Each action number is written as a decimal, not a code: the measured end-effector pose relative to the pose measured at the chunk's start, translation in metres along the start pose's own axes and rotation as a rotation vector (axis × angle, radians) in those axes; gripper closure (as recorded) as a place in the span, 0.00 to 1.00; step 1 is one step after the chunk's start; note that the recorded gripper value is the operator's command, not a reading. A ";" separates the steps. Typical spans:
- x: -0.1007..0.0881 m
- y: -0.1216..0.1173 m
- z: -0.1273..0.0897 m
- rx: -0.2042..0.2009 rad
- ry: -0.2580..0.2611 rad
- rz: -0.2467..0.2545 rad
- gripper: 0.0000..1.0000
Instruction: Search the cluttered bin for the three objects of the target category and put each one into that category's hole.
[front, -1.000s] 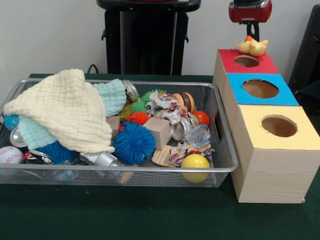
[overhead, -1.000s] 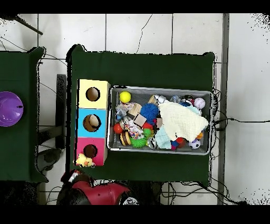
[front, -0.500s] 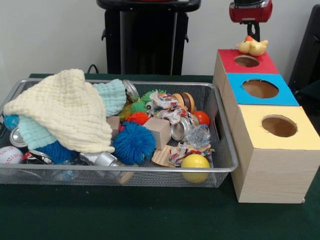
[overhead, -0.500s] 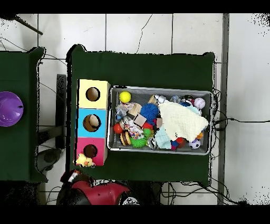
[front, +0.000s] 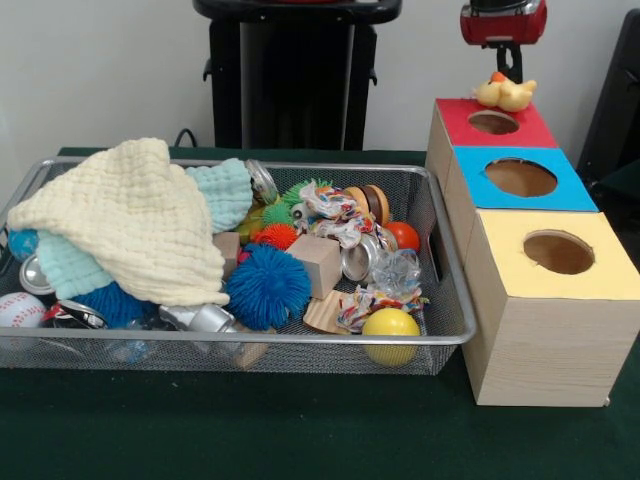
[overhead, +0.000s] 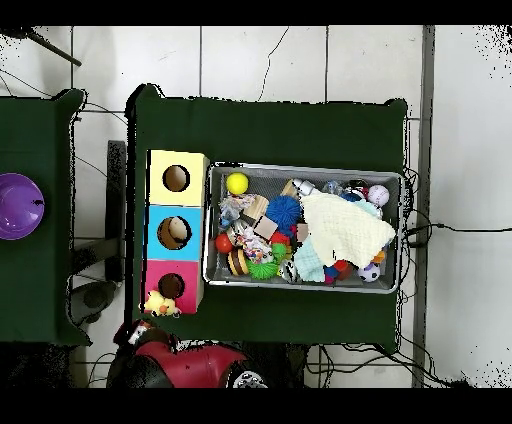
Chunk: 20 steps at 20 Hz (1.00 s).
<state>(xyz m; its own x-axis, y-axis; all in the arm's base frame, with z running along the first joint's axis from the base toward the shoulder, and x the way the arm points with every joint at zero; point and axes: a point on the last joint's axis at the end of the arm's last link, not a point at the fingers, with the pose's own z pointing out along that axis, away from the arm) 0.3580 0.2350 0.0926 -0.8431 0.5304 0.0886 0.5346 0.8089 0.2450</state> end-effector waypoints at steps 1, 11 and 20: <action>0.000 0.000 0.000 0.000 0.000 0.001 1.00; -0.007 -0.003 -0.002 0.002 0.000 0.018 1.00; -0.014 -0.009 -0.009 0.028 0.021 0.034 1.00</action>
<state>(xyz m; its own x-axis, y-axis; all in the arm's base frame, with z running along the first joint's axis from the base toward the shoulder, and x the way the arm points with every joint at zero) 0.3644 0.2185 0.0979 -0.8255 0.5522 0.1166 0.5638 0.7976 0.2147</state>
